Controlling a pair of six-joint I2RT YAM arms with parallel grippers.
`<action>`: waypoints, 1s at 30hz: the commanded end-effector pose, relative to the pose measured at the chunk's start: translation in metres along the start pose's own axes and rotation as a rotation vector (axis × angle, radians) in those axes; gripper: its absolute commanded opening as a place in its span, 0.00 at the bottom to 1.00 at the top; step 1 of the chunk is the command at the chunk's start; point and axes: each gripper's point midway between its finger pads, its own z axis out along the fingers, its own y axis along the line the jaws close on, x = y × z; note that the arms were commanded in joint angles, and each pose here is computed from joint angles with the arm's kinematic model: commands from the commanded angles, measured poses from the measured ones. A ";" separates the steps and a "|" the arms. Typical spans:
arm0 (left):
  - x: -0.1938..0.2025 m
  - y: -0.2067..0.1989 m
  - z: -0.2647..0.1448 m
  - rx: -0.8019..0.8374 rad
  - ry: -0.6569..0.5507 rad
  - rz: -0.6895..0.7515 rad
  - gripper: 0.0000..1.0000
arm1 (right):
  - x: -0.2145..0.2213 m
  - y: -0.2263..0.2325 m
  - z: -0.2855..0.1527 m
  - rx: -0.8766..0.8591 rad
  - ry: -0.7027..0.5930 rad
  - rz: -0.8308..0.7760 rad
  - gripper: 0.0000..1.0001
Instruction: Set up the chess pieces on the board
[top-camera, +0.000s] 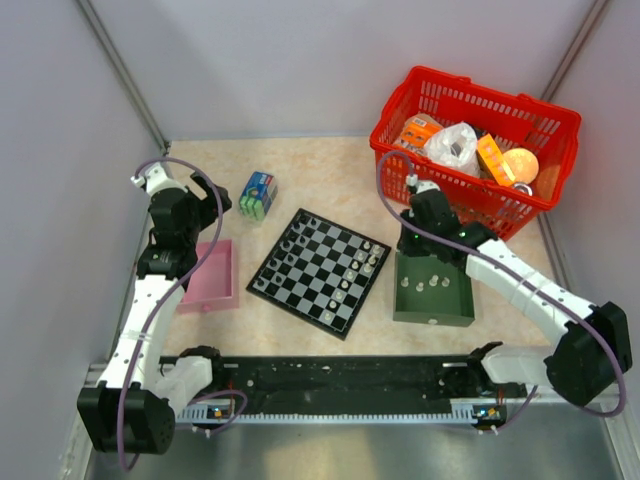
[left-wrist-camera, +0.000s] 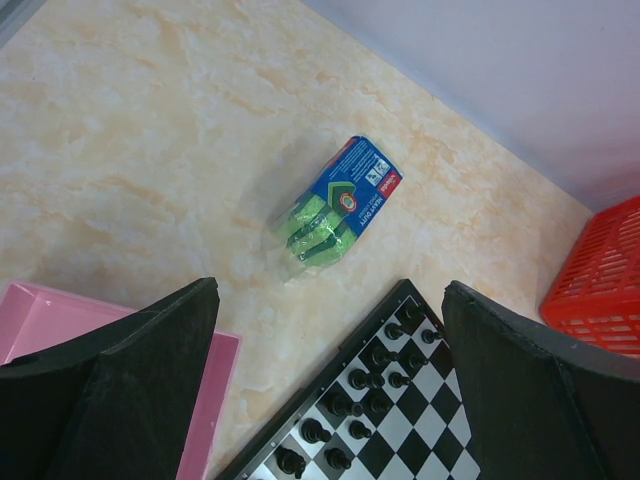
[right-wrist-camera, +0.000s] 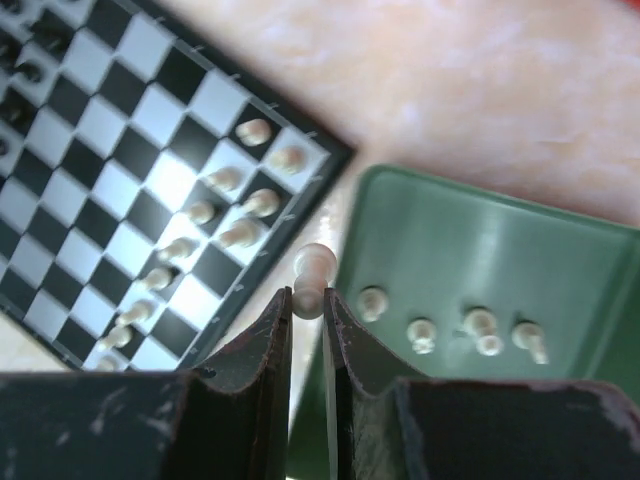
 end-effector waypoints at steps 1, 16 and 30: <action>-0.014 -0.009 0.000 0.041 -0.052 -0.024 0.99 | -0.005 0.051 -0.008 -0.096 -0.024 -0.016 0.10; -0.015 -0.004 -0.003 0.018 -0.065 -0.014 0.99 | 0.058 0.107 0.030 -0.148 0.119 -0.125 0.10; -0.017 -0.003 -0.003 0.012 -0.070 -0.012 0.99 | 0.074 0.104 0.054 -0.089 0.158 -0.165 0.10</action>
